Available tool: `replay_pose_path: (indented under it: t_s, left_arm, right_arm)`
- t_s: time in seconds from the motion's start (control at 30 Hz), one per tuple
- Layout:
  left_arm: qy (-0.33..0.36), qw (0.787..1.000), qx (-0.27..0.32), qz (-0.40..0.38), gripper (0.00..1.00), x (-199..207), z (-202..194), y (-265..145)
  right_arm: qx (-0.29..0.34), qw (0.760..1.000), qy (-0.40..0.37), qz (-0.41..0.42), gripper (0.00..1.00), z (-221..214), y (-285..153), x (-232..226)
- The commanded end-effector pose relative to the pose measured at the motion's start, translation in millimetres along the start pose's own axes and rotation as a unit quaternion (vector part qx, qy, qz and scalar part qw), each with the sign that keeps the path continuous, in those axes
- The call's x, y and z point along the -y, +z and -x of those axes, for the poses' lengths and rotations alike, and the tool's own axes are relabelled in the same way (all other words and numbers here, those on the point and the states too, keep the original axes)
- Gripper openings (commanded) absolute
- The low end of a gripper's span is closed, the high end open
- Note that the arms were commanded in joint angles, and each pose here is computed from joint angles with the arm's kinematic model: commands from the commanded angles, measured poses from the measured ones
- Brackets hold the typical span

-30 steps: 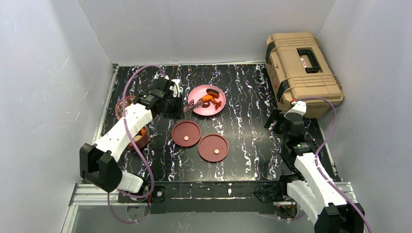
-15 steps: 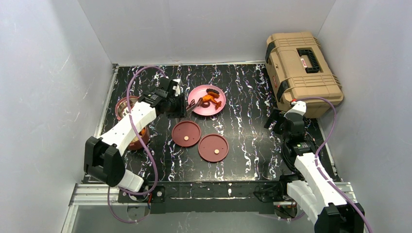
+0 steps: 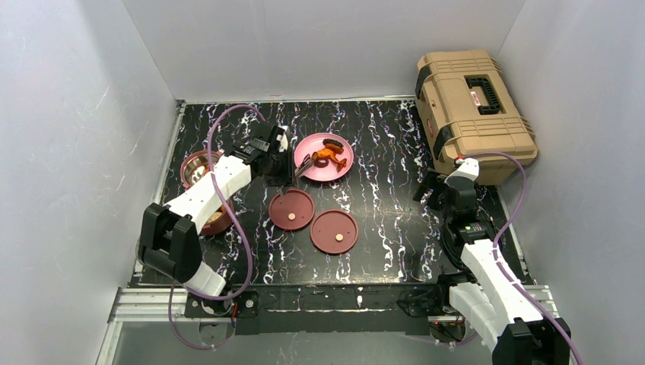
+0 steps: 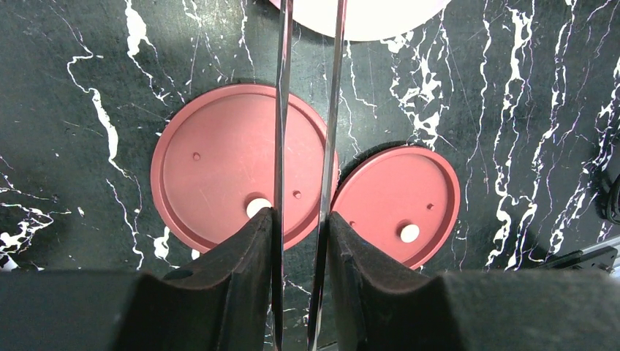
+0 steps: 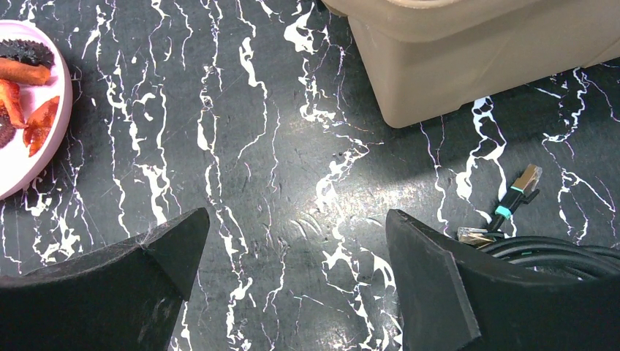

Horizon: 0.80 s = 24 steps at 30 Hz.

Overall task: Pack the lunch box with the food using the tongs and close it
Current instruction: Pick up the fake food from the plate.

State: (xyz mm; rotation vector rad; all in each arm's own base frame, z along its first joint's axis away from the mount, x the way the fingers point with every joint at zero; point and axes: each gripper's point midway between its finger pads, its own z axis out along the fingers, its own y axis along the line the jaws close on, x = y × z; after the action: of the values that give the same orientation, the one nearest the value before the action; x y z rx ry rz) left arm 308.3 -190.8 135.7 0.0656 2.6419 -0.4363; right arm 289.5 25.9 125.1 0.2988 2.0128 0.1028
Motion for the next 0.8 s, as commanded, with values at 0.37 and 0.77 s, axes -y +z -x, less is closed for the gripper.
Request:
replay_pose_path:
  t_s: [0.37,0.77]
  left_arm:
    - [0.033,0.999,0.021,0.029,0.17,-3.7,22.7,-1.1]
    - [0.053,0.997,0.028,0.044,0.17,-5.4,34.3,-8.3]
  right_arm:
    - [0.02,1.0,0.004,0.007,1.0,13.0,0.5,-4.4]
    - [0.02,1.0,0.005,0.007,1.0,12.9,1.1,-4.5]
